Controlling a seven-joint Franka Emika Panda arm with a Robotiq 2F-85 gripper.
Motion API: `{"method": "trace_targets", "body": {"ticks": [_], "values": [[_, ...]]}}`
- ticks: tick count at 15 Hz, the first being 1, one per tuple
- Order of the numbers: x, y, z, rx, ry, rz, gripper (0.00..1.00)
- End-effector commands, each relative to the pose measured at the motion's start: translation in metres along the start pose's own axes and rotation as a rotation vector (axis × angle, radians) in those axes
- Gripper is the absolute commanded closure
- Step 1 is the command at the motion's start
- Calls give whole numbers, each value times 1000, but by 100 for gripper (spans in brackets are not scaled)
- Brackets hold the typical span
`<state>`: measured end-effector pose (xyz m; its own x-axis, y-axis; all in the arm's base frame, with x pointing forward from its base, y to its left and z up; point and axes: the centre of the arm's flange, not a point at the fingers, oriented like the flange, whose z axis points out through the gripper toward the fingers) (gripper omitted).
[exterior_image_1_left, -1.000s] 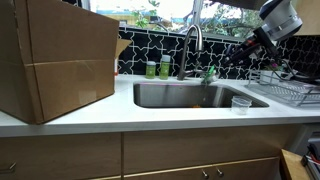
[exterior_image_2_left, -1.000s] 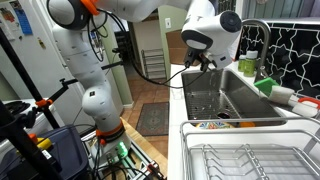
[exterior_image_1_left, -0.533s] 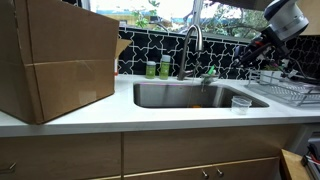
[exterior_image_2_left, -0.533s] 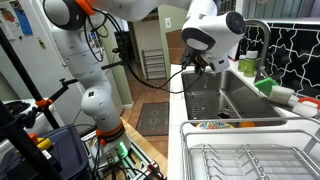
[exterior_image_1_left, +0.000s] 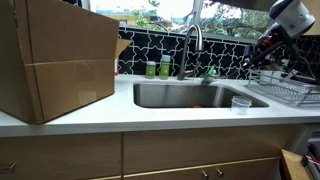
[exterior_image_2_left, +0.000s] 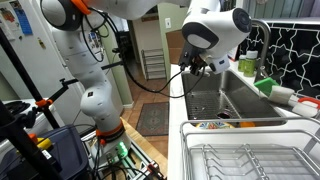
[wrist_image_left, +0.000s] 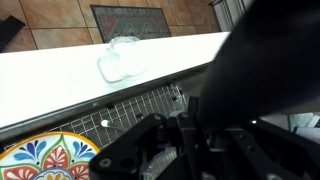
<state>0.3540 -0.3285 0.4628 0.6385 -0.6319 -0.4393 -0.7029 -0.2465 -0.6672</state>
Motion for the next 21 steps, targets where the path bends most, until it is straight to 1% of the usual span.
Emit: {"method": "trace_targets", "body": {"ticks": [1, 7, 12, 16, 21], "values": [[-5, 9, -11, -28, -47, -55, 98], [-12, 17, -14, -86, -96, -110, 98], [-19, 21, -9, -100, -148, -140, 98], [-25, 26, -7, -126, -186, -165, 98], [-29, 30, -2, -173, -209, -193, 98]]}}
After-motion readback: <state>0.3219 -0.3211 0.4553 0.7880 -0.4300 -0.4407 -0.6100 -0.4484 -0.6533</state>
